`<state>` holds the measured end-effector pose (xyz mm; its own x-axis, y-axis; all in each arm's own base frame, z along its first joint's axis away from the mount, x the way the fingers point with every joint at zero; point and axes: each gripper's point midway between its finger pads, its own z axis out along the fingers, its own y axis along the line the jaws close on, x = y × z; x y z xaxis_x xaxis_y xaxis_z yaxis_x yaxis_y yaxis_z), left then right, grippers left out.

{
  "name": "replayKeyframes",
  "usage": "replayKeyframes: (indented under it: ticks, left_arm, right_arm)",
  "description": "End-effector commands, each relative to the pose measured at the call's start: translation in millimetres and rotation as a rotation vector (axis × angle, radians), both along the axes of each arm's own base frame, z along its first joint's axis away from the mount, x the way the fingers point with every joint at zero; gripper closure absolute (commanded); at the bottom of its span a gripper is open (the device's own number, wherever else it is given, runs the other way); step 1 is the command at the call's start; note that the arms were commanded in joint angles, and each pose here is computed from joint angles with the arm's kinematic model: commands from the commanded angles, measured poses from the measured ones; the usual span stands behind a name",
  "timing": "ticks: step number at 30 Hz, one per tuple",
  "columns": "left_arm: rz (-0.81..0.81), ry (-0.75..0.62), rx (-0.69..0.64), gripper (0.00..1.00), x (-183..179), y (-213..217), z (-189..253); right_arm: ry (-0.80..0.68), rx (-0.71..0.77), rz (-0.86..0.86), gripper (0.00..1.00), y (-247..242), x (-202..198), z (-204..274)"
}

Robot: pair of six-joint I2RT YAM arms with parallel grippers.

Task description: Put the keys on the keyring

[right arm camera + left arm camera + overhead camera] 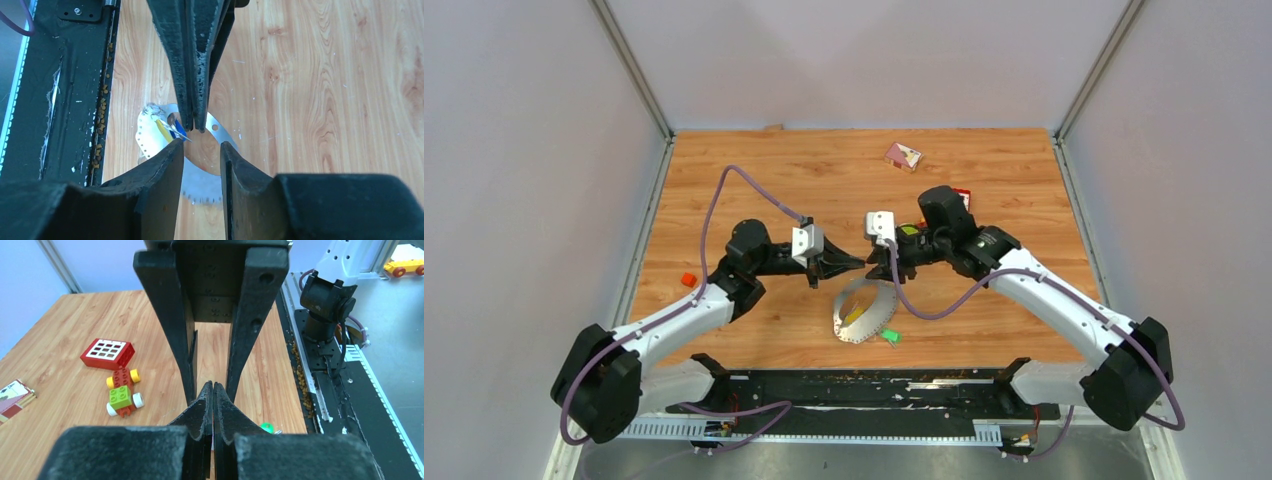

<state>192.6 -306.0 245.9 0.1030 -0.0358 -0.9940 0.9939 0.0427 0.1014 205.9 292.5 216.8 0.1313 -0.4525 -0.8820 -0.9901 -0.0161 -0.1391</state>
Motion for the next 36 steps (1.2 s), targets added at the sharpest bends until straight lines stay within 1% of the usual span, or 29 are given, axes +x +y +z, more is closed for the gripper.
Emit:
replayKeyframes:
  ticks: [1, 3, 6, 8, 10, 12, 17, 18, 22, 24, 29, 32, 36]
  left_arm:
    - [-0.008, -0.054, -0.028, 1.0, -2, 2, 13]
    - [-0.003, -0.064, -0.005, 1.0, -1, 3, 8]
    - [0.013, -0.097, 0.081, 1.0, 3, 10, -8]
    - [0.027, -0.163, 0.174, 1.0, 9, 18, -22]
    - [0.034, -0.202, 0.295, 1.0, 12, 29, -41]
    - [0.067, -0.224, 0.387, 0.99, 18, 41, -54]
    - [0.114, -0.26, 0.559, 0.85, 27, 75, -73]
    - [0.113, -0.248, 0.592, 0.81, 25, 83, -78]
    - [0.146, -0.244, 0.677, 0.73, 28, 111, -87]
    - [0.139, -0.264, 0.755, 0.67, 27, 127, -97]
    - [0.182, -0.249, 0.915, 0.54, 27, 168, -115]
    - [0.231, -0.231, 0.964, 0.48, 29, 191, -123]
    - [0.284, -0.192, 0.978, 0.44, 28, 215, -128]
  right_arm:
    - [-0.006, 0.048, 0.004, 0.68, 11, 9, 4]
    - [-0.01, 0.026, -0.014, 0.69, 8, 14, 0]
    - [-0.003, 0.008, -0.06, 0.68, -7, 23, -4]
    - [0.005, 0.005, -0.077, 0.68, -18, 25, -7]
    - [0.0, -0.023, -0.068, 0.66, -25, 22, -14]
    - [-0.001, -0.047, -0.042, 0.65, -29, 16, -22]
    - [-0.011, -0.074, 0.037, 0.59, -23, -2, -42]
    - [-0.009, -0.075, 0.048, 0.59, -21, -4, -45]
    - [0.012, -0.076, 0.09, 0.58, -9, -7, -54]
    - [0.034, -0.08, 0.11, 0.58, -4, -8, -61]
    - [0.089, -0.145, 0.188, 0.53, 28, -21, -94]
    - [0.118, -0.169, 0.214, 0.5, 50, -26, -111]
    - [0.13, -0.208, 0.244, 0.49, 71, -31, -131]
